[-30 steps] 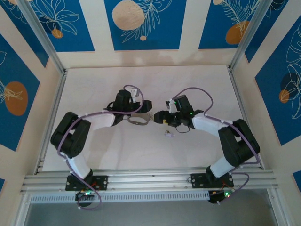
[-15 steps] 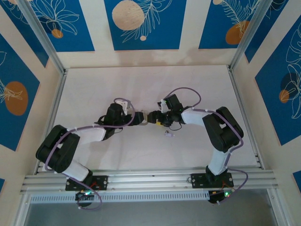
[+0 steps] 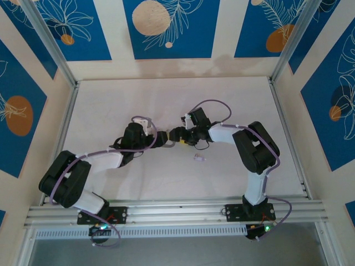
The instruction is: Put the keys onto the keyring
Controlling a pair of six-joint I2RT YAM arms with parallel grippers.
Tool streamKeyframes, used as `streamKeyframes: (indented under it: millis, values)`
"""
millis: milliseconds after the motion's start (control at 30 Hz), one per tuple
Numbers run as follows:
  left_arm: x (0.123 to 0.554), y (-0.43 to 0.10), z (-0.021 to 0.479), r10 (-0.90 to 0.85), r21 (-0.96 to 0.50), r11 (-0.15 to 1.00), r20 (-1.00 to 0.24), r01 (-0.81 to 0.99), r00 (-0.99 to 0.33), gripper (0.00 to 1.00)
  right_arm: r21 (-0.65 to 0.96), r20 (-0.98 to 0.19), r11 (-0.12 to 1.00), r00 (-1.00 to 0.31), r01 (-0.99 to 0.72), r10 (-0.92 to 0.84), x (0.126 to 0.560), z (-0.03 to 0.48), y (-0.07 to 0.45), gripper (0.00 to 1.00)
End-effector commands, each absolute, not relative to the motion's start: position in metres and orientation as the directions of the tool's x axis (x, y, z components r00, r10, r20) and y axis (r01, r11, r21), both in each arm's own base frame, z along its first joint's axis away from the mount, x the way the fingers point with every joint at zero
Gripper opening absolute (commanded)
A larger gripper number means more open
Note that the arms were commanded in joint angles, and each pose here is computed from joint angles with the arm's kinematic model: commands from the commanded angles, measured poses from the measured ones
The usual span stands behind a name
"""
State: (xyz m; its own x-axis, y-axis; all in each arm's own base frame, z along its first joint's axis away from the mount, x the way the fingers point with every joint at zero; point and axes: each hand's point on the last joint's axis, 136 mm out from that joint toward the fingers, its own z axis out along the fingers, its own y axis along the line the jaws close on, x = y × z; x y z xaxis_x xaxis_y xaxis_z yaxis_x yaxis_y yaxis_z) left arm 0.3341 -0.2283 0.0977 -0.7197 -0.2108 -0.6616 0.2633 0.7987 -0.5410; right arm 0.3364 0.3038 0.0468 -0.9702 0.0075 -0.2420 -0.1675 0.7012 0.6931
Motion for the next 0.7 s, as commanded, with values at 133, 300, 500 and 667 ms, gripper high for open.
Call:
streamKeyframes:
  millis: [133, 300, 500, 667]
  values:
    - [0.330, -0.223, 0.100, -0.206, -0.525, 0.807, -0.679, 0.269, -0.705, 0.91, 0.691, -0.241, 0.704, -0.971, -0.166, 0.007, 0.348, 0.049, 0.302, 0.74]
    - [0.329, -0.222, 0.099, -0.201, -0.520, 0.810, -0.680, 0.271, -0.705, 0.91, 0.691, -0.243, 0.704, -0.970, -0.166, 0.009, 0.354, 0.049, 0.304, 0.74]
    - [0.328, -0.220, 0.100, -0.205, -0.520, 0.811, -0.682, 0.268, -0.703, 0.91, 0.674, -0.265, 0.716, -0.964, -0.183, 0.003, 0.356, 0.054, 0.301, 0.74]
    - [0.327, -0.220, 0.101, -0.214, -0.527, 0.808, -0.678, 0.262, -0.704, 0.91, 0.673, -0.274, 0.714, -0.962, -0.194, -0.002, 0.353, 0.060, 0.298, 0.73]
